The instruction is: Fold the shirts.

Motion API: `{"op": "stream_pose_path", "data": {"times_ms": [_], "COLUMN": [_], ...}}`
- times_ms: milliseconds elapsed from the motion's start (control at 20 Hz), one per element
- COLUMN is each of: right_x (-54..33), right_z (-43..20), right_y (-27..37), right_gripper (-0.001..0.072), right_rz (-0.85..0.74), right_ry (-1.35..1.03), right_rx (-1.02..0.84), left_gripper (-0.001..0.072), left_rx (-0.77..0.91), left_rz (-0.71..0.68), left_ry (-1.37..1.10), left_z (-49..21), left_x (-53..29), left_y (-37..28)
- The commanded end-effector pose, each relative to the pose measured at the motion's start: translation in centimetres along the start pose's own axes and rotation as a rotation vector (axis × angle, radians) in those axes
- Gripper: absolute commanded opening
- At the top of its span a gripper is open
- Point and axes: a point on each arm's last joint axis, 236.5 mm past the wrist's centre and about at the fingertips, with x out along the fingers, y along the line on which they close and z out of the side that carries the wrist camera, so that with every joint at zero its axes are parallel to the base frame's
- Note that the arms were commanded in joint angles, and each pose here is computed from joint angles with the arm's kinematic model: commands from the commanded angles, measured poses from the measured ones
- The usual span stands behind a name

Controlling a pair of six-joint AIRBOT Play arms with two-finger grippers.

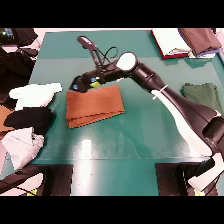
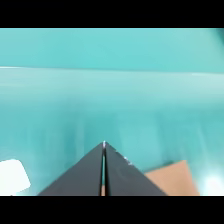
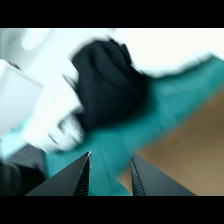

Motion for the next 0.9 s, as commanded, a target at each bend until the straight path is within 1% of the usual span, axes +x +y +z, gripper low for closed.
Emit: {"op": "stream_pose_path", "data": {"times_ms": [0, 100, 200, 250, 300, 400, 550, 650, 850], "right_x": [-4.1, -8.5, -12.5, -14.0, -14.5, -14.6, -11.7, -8.5, -1.6], "right_z": [-3.7, -6.7, -10.2, -11.9, -13.3, -15.3, -16.5, -16.6, -14.9], "right_y": [-6.6, -12.2, -17.4, -19.5, -20.7, -22.6, -23.3, -22.9, -20.5], "right_gripper": [0.0263, 0.0263, 0.0274, 0.0443, 0.0638, 0.0647, 0.0639, 0.0628, 0.0620], "right_rz": [-0.138, -0.265, -0.374, -0.396, -0.390, -0.350, -0.275, -0.237, -0.141], "right_ry": [0.101, 0.104, 0.086, 0.070, 0.060, 0.035, 0.042, 0.081, 0.134], "right_rx": [0.091, 0.202, 0.365, 0.446, 0.523, 0.671, 0.775, 0.770, 0.698], "left_gripper": [0.0023, 0.0023, 0.0023, 0.0023, 0.0023, 0.0024, 0.0024, 0.0023, 0.0024], "left_rx": [0.066, 0.087, 0.102, 0.108, 0.112, 0.128, 0.136, 0.136, 0.133], "left_rz": [-0.032, -0.073, -0.104, -0.117, -0.129, -0.152, -0.169, -0.169, -0.172], "left_ry": [0.028, 0.049, 0.070, 0.078, 0.082, 0.079, 0.078, 0.080, 0.083], "left_z": [-1.0, -2.0, -3.2, -3.7, -4.1, -4.7, -5.3, -5.4, -5.5], "left_x": [-0.5, 0.0, 0.6, 0.8, 1.2, 1.7, 2.1, 2.1, 2.1], "left_y": [-1.9, -3.9, -5.4, -6.0, -6.6, -7.7, -8.6, -8.6, -8.7]}}
